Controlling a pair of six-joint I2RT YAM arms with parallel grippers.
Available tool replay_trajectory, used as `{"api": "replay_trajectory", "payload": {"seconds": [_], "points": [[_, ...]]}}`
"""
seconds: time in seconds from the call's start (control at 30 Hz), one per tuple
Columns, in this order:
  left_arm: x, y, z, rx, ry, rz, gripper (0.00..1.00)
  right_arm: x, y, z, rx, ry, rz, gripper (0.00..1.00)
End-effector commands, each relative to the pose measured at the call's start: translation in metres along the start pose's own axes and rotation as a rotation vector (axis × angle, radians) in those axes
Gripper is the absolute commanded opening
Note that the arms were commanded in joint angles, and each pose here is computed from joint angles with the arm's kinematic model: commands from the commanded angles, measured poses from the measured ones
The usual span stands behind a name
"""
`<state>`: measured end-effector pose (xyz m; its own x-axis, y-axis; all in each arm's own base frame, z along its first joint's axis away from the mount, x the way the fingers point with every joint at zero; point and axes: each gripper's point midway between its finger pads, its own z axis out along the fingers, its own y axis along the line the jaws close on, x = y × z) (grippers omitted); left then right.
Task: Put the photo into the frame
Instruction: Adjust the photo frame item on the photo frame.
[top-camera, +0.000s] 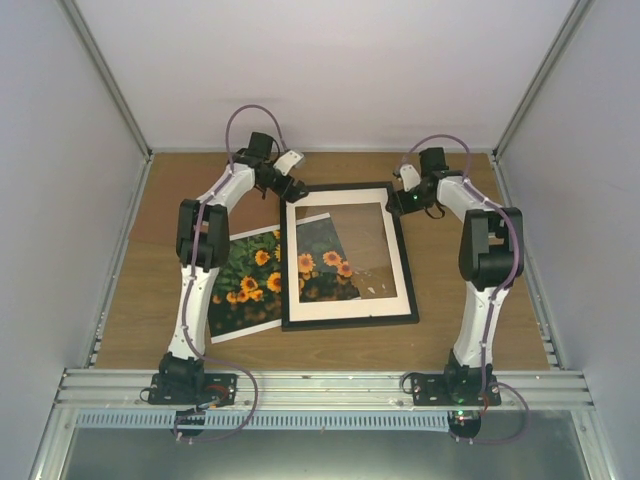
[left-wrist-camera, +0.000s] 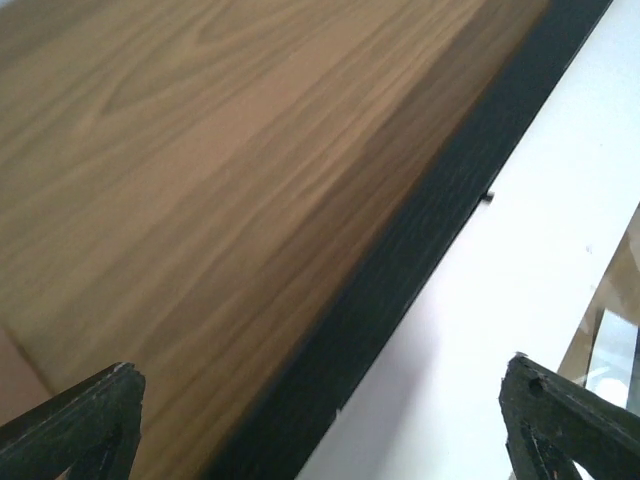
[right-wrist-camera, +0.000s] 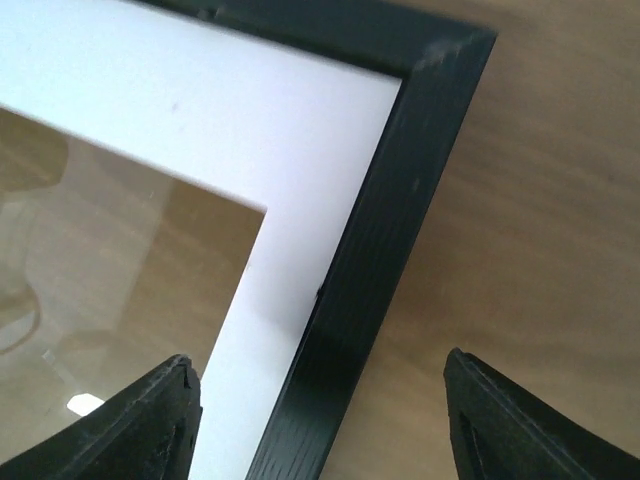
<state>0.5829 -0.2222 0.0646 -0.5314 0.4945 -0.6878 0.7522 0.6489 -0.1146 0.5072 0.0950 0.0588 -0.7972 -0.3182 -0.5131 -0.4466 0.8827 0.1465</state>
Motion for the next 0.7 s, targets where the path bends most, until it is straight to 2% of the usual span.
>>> {"api": "replay_trajectory", "payload": {"seconds": [0.0, 0.2, 0.33, 0.57, 0.67], "points": [[-0.029, -0.004, -0.034, -0.020, -0.075, -0.015, 0.97, 0.025, 0.010, -0.011, -0.008, 0.043, 0.050, 0.64], [-0.024, -0.007, -0.050, -0.001, -0.071, -0.074, 0.95, 0.041, 0.008, 0.001, 0.000, 0.077, 0.083, 0.56], [-0.020, -0.014, -0.055, 0.009, -0.065, -0.078, 0.93, 0.046, 0.002, 0.008, 0.025, 0.098, 0.086, 0.46], [-0.014, -0.018, -0.061, 0.010, -0.054, -0.100, 0.90, 0.055, -0.013, 0.017, 0.071, 0.142, 0.058, 0.22], [-0.010, -0.022, -0.063, 0.013, -0.050, -0.108, 0.90, 0.061, -0.025, 0.020, 0.096, 0.158, 0.045, 0.18]]}}
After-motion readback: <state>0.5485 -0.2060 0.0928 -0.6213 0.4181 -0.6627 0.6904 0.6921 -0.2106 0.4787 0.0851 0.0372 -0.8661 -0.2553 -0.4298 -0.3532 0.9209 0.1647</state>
